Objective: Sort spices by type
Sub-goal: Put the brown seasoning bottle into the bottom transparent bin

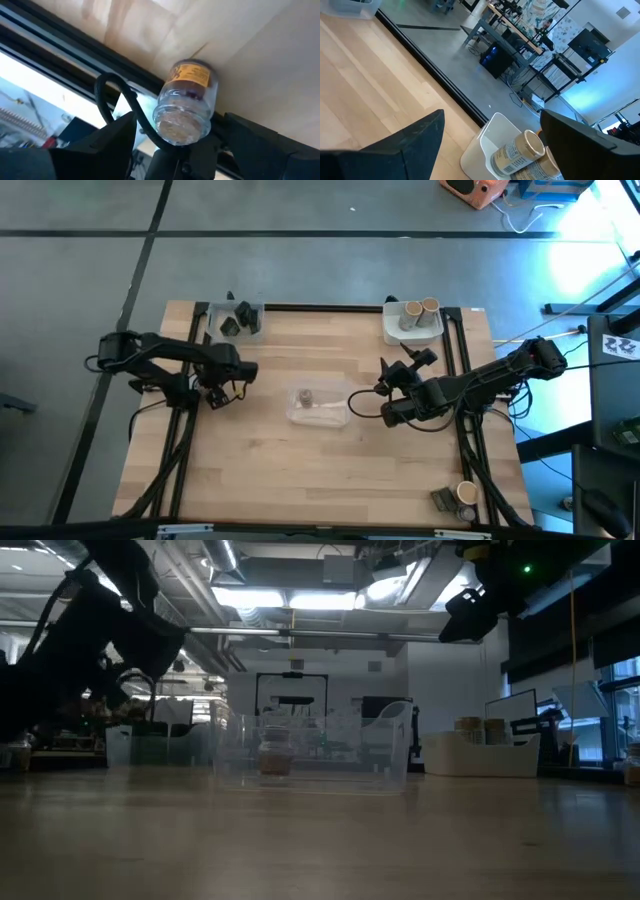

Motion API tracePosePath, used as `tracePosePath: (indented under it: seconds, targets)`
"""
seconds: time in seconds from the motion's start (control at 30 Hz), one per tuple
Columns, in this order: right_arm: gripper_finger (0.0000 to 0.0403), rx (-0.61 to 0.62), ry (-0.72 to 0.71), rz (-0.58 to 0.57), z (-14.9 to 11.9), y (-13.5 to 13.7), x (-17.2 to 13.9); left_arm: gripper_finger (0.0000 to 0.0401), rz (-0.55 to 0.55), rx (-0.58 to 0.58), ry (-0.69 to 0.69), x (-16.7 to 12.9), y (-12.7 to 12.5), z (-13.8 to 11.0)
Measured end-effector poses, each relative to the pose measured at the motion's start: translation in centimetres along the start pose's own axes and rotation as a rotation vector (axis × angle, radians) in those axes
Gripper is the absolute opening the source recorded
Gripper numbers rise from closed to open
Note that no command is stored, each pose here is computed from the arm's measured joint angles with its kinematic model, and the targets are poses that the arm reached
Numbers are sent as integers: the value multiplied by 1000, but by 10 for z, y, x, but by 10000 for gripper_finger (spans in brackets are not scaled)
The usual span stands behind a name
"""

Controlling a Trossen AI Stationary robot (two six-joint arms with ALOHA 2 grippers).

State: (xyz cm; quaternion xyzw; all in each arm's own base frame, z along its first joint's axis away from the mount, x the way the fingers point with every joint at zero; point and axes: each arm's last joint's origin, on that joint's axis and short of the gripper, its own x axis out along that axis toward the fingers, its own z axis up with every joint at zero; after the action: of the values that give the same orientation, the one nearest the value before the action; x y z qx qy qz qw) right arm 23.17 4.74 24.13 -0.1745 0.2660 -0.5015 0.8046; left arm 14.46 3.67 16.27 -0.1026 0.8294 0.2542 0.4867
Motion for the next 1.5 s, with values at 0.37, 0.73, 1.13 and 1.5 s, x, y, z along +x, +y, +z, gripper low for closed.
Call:
tracePosePath:
  seconds: [0.37, 0.73, 1.13, 1.5]
  targets:
    - [328, -1, 1, 1, 0, 0, 0, 266, 40, 40, 123, 12, -7, 12]
    - [328, -1, 1, 0, 0, 0, 0, 188, 86, -2, 55, 8, -6, 17]
    - [328, 1, 0, 1, 0, 0, 0, 138, 50, 7, -41, -10, -7, 28]
    - [328, 1, 0, 0, 0, 0, 0, 142, 5, -2, -124, -21, -12, 35]
